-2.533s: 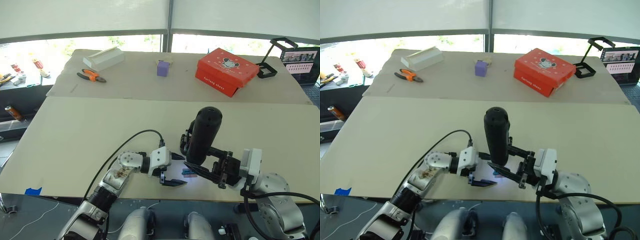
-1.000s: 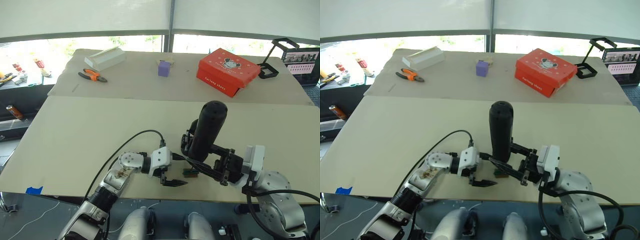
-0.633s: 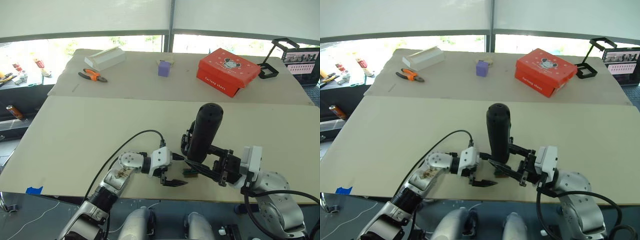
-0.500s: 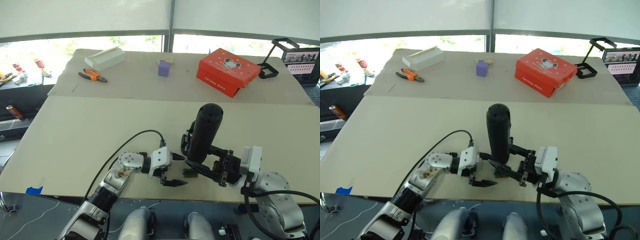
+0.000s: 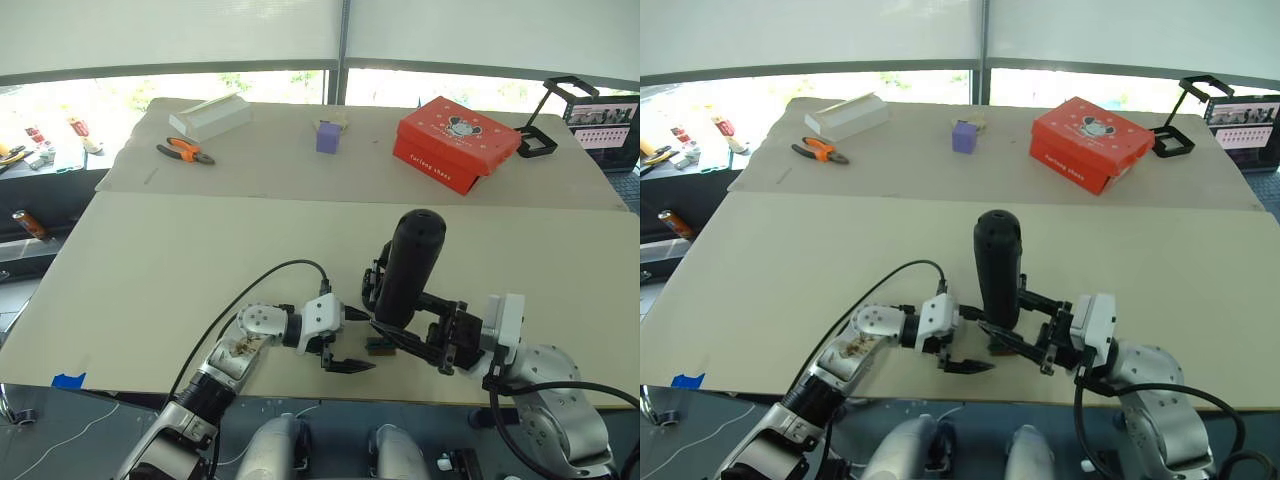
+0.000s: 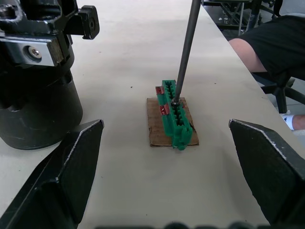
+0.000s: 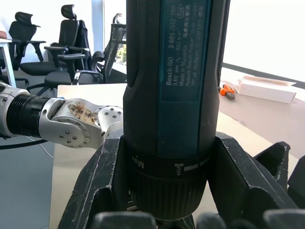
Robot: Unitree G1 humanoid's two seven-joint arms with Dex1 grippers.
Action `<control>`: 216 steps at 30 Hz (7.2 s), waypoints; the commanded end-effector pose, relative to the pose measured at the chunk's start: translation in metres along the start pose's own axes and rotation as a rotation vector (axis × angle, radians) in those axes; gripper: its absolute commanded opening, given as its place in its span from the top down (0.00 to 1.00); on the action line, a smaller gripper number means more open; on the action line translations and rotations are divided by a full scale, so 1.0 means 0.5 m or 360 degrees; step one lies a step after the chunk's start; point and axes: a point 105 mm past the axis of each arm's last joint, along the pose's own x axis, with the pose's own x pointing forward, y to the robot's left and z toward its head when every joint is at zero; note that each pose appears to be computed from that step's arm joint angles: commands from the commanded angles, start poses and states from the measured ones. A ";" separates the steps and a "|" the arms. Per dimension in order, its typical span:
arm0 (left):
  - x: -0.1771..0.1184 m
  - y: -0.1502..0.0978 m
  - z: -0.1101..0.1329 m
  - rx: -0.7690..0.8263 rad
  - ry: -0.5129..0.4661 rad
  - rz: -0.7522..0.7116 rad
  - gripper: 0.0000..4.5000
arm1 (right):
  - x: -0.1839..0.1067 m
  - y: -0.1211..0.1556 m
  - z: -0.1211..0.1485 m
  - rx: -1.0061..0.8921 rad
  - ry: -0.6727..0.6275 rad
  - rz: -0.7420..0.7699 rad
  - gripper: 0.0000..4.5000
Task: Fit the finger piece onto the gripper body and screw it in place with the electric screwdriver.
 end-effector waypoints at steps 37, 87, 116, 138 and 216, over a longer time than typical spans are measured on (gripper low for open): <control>-0.113 0.028 0.085 0.0014 -0.0381 0.0137 0.01 | -0.025 -0.030 0.136 -0.0154 -0.0193 -0.0128 0.57; -0.084 0.071 0.032 -0.0015 -0.0201 0.0590 0.01 | 0.071 -0.063 0.246 -0.0111 -0.0352 0.0088 0.57; 0.068 0.114 0.028 -0.0064 -0.0166 0.0471 0.01 | 0.069 -0.058 0.251 -0.0165 -0.0325 0.0044 0.57; 0.036 0.126 0.019 0.0026 -0.0152 0.0235 0.46 | 0.069 -0.055 0.262 -0.0133 -0.0316 0.0058 0.57; 0.057 0.085 -0.004 -0.0116 -0.0082 0.0416 0.49 | 0.085 -0.082 0.168 -0.0093 -0.0154 0.0071 0.57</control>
